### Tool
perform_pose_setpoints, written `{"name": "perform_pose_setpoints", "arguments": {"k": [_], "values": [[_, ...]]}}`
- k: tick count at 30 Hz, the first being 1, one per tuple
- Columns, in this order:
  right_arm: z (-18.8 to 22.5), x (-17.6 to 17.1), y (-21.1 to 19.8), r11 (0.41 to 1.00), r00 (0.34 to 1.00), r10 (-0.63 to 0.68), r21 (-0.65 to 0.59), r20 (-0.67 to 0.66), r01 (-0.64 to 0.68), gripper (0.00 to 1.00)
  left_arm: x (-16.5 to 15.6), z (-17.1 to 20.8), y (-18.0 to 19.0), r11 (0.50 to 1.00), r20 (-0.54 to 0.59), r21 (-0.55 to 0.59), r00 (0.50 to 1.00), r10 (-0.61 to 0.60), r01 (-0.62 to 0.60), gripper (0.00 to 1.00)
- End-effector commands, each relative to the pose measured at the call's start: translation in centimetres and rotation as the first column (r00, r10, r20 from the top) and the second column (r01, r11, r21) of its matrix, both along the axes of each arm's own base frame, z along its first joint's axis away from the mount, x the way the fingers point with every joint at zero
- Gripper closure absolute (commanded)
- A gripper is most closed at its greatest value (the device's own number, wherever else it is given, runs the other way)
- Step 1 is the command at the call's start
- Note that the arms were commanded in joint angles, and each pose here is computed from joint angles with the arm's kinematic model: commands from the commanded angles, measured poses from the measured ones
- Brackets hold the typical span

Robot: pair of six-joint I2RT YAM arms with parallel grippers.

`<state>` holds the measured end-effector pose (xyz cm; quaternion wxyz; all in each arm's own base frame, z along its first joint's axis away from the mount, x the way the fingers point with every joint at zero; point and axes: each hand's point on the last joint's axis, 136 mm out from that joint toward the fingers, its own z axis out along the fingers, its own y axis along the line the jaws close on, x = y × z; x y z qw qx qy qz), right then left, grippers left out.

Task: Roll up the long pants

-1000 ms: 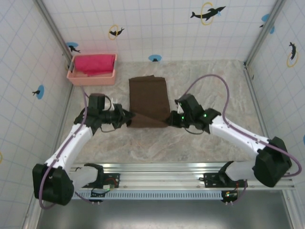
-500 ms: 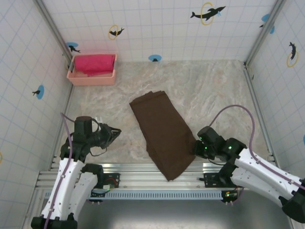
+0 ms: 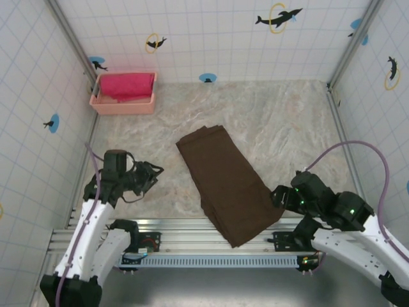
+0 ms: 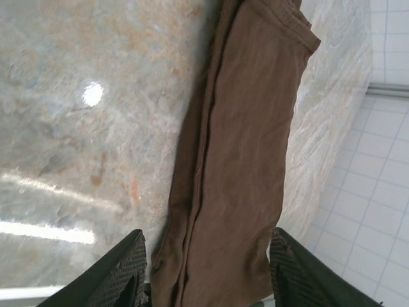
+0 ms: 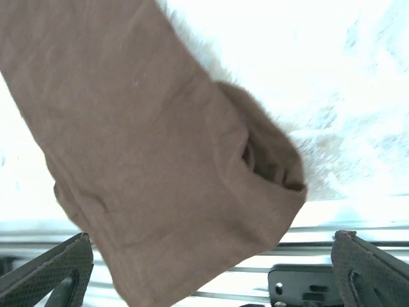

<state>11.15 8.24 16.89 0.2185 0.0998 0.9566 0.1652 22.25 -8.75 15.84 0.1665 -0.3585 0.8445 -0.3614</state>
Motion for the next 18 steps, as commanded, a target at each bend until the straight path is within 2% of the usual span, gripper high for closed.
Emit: {"name": "perform_pose_setpoints", "arguments": {"k": [1, 4, 8, 13, 18], "values": [[1.0, 2.6, -1.3, 0.979, 0.999, -0.005, -0.206, 0.054, 0.016, 0.01, 4.3, 2.0, -0.3, 1.000, 0.110, 0.009, 0.994, -0.029, 0.028, 0.36], [2.3, 6.8, 1.4, 0.974, 0.994, 0.026, -0.227, 0.102, -0.002, 0.01, 7.1, 1.2, -0.6, 0.999, 0.086, 0.021, 0.995, -0.042, 0.040, 0.33], [2.5, 13.5, 4.1, 0.989, 0.994, 0.004, -0.150, 0.110, 0.013, 0.01, 11.0, -0.5, -1.6, 0.998, 0.069, -0.001, 0.996, -0.061, 0.062, 0.32], [1.5, 21.1, 5.3, 0.996, 0.998, 0.014, -0.088, 0.054, -0.009, 0.01, 14.6, -2.5, -2.9, 0.995, 0.053, -0.006, 0.994, -0.099, 0.100, 0.32], [0.9, 25.8, 6.9, 0.994, 0.998, 0.064, -0.091, 0.010, -0.063, 0.01, 17.0, -5.2, -4.0, 0.987, 0.017, 0.019, 0.987, -0.160, 0.159, 0.31]]}}
